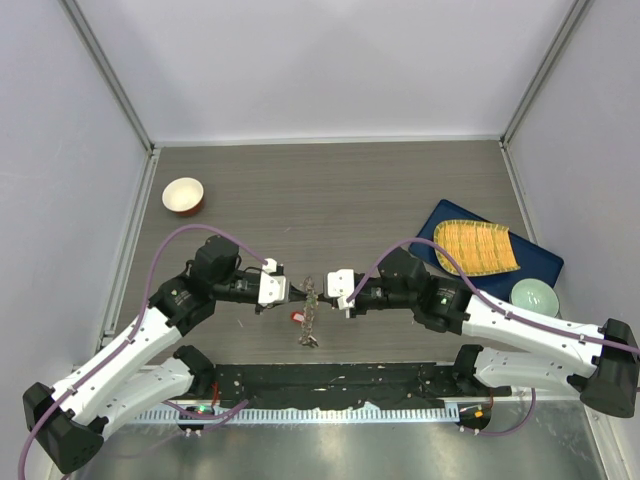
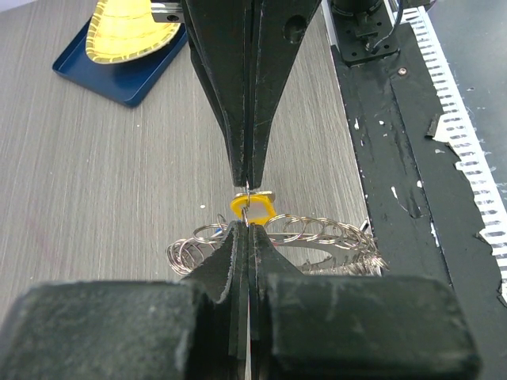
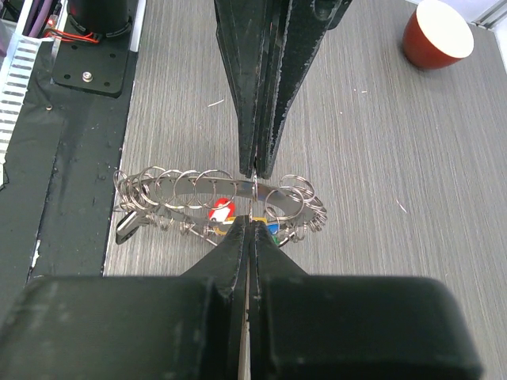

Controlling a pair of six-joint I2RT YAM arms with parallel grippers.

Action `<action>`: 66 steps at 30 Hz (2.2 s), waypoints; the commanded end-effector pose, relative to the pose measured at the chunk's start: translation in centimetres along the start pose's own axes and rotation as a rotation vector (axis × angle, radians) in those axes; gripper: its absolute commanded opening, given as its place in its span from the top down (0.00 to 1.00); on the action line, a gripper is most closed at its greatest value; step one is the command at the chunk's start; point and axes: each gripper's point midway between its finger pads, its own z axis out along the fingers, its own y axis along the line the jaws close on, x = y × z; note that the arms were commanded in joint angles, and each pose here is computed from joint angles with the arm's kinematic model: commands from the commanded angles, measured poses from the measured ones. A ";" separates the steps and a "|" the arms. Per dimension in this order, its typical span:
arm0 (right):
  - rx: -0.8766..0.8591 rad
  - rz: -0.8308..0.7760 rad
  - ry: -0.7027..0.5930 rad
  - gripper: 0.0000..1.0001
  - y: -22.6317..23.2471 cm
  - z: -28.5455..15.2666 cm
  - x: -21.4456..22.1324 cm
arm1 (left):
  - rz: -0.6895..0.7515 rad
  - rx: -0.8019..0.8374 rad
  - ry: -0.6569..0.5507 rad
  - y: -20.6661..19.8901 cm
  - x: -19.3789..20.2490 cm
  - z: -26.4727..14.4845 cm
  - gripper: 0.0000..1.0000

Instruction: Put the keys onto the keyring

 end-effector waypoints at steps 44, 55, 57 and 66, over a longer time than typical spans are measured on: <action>0.062 -0.029 -0.060 0.99 -1.6 -0.4 -2.7 | 0.050 -0.013 -0.091 0.7 -2.5 0.1 1.00; 0.038 -0.030 -0.073 0.99 -1.2 -0.3 -3.0 | 0.043 -0.013 -0.089 0.7 -2.3 0.2 1.00; 0.039 -0.030 -0.072 0.99 -1.2 -0.3 -2.9 | 0.045 -0.016 -0.091 0.8 -2.4 0.2 1.00; 0.026 -0.031 -0.079 0.99 -1.0 -0.3 -3.1 | 0.044 -0.020 -0.091 0.8 -2.5 0.2 1.00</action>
